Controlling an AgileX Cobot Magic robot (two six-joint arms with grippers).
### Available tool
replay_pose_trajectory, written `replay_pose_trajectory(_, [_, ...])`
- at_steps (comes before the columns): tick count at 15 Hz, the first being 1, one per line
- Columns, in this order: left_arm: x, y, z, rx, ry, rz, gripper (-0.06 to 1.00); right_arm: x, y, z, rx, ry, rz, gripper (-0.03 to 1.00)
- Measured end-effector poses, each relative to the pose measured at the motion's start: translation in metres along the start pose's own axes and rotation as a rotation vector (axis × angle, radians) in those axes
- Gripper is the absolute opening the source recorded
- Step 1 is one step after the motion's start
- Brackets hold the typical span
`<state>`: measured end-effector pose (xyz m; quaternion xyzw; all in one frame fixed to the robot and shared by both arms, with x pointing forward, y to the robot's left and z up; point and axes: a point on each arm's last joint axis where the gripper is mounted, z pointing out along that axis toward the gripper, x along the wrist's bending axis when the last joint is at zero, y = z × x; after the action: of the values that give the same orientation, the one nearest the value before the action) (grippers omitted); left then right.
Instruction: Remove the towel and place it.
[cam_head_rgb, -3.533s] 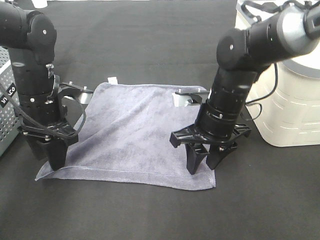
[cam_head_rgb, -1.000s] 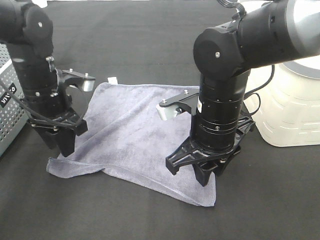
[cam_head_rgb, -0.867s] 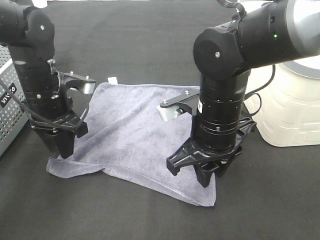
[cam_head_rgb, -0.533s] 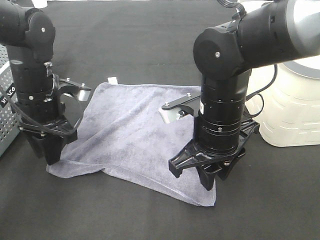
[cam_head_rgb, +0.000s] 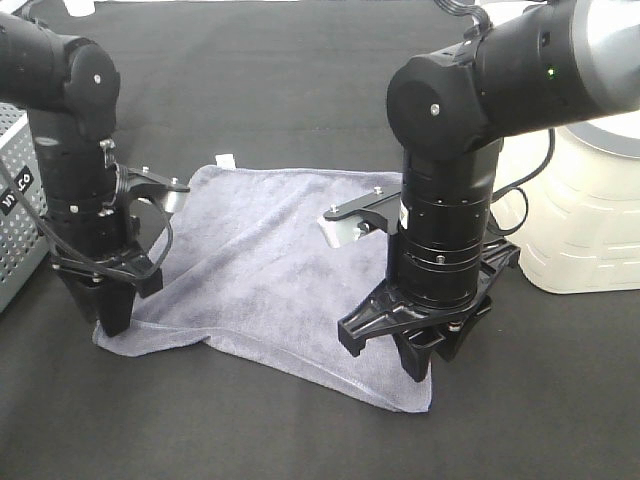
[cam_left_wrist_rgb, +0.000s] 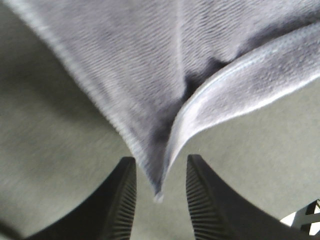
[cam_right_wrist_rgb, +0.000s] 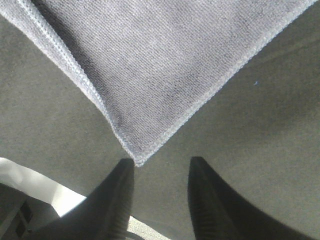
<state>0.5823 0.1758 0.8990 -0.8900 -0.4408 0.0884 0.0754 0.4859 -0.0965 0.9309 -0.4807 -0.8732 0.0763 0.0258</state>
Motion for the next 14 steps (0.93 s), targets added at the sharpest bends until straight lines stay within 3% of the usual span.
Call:
replay_pose_trajectory(4, [-0.0004,0.0032,0.0129,0.028,-0.028,0.002,0.28,0.0000,-0.0003,0.0000,0.003,0.000,0.000,0.37])
replay_pose_trajectory(7, [-0.0014,0.0010,0.0124,0.050,-0.039,0.042,0.04,-0.0002,-0.0017,0.0000,0.019,-0.002,0.000,0.37])
replay_pose_trajectory(8, [-0.0022,-0.0012,0.0122,0.072,-0.049,0.067,0.00,-0.0002,-0.0017,0.0000,0.019,-0.002,0.000,0.37])
replay_pose_trajectory(14, [-0.0031,-0.0034,0.0136,0.085,-0.061,0.157,0.00,-0.0003,-0.0027,0.0000,0.030,-0.003,-0.023,0.37])
